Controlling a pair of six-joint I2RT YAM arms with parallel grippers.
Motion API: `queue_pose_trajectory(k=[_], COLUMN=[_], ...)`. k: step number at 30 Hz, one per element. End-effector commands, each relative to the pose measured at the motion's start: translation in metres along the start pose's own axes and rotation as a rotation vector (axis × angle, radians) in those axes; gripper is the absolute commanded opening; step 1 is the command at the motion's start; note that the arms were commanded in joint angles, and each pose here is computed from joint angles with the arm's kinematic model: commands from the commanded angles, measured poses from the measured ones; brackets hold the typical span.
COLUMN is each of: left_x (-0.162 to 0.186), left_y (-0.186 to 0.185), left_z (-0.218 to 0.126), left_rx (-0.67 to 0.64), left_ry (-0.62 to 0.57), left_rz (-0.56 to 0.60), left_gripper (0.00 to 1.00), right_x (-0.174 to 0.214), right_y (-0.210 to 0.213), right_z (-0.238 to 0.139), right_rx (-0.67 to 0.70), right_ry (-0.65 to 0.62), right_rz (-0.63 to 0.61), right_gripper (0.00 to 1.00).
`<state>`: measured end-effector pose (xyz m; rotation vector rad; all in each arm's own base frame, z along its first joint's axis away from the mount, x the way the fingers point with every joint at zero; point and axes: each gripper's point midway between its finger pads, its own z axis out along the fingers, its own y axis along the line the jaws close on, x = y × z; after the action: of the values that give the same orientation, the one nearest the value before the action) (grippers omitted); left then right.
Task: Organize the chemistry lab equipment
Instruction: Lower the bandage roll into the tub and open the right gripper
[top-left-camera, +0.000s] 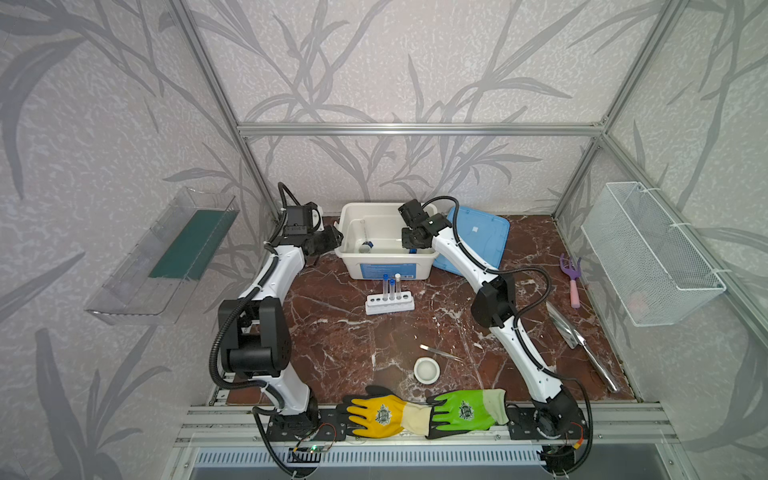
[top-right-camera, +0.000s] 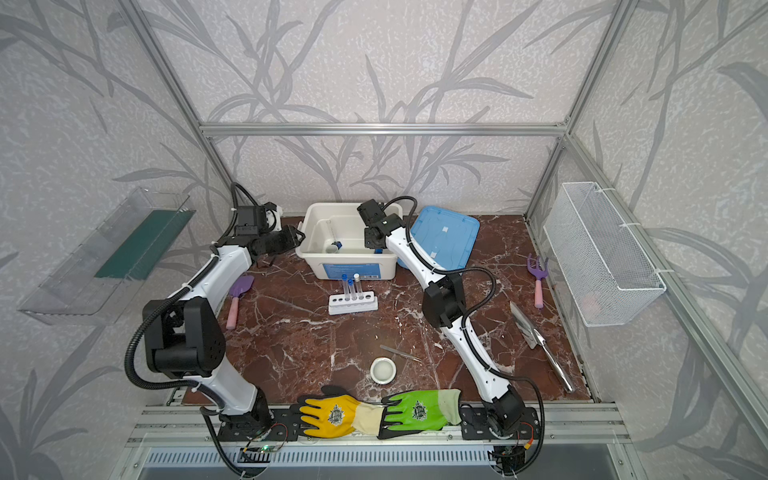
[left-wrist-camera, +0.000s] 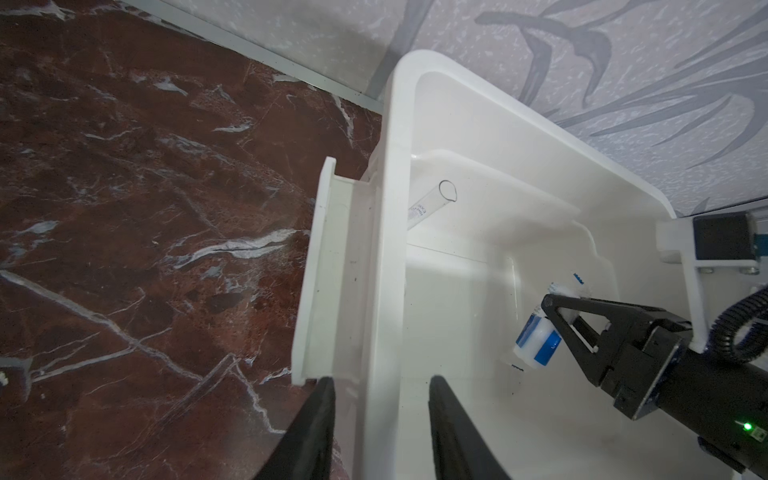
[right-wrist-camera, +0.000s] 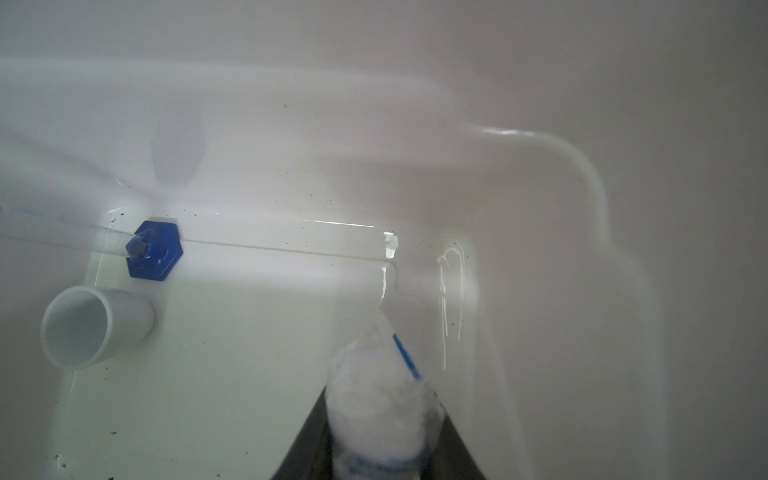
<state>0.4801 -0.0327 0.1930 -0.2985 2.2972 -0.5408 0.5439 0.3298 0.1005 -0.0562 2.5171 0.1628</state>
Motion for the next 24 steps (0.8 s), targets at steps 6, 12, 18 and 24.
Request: queue_pose_trajectory(k=[6,12,18,24], left_x=[-0.005,-0.005,-0.006,-0.006], left_y=[-0.007,-0.006,-0.006,-0.006], left_z=[-0.012,-0.012,-0.012,-0.013], left_rx=[0.012,0.009,0.009,0.009], left_ry=[-0.026,-0.025,-0.026,-0.028], left_rz=[0.017,0.019,0.020,0.019], left_gripper=[0.39,0.39,0.39,0.39], right_x=[0.001,0.008,0.014,0.011], right_y=[-0.005,-0.010,-0.011,-0.009], right_z=[0.018,0.031,0.042,0.037], right_rx=[-0.002,-0.015,-0.021,-0.030], right_ry=[-0.001,0.028,0.044,0.039], right_rz=[0.041,0.056,0.067,0.054], right_gripper=[0.34,0.35,0.38,0.50])
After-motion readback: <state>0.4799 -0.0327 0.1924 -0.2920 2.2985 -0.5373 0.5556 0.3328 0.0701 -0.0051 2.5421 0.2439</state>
